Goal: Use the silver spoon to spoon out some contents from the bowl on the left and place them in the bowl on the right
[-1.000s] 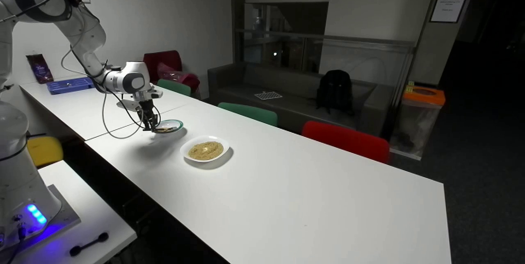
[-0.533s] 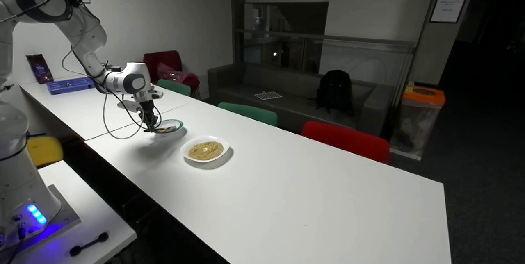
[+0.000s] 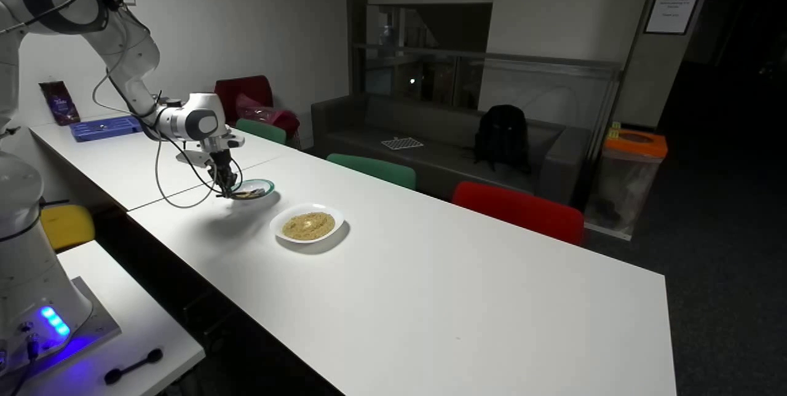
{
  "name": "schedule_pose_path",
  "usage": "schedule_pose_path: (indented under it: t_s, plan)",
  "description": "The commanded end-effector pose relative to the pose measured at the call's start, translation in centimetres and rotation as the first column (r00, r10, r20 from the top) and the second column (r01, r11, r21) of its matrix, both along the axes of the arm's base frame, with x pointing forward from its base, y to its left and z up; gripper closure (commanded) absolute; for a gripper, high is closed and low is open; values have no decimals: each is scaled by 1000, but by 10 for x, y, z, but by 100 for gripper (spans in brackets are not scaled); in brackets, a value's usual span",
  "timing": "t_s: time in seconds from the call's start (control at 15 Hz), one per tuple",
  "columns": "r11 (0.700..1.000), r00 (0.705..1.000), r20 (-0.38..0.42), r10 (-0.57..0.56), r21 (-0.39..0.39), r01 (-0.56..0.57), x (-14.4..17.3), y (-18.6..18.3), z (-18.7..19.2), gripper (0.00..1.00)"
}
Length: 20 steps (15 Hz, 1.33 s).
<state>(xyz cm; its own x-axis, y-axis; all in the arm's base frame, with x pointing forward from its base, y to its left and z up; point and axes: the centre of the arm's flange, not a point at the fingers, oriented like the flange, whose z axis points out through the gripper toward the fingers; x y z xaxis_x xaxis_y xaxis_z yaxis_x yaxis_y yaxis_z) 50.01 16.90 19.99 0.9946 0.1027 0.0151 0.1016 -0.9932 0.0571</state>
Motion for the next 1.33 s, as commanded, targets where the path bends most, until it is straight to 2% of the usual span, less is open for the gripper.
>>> schedule_pose_path:
  t_s: [0.0,0.27,0.4,0.73,1.27]
  plan:
    - [1000,1000,19,-11,-19,12,4,4,19,97]
    - [999,1000,13,-7,-35,7,6,5,34,97]
    - [999,1000,-16,-1,-47,0,4,6,43,97]
    - [995,992,-124,2,-100,-15,-7,5,66,97]
    - [987,958,-288,0,-157,-47,-15,8,80,97]
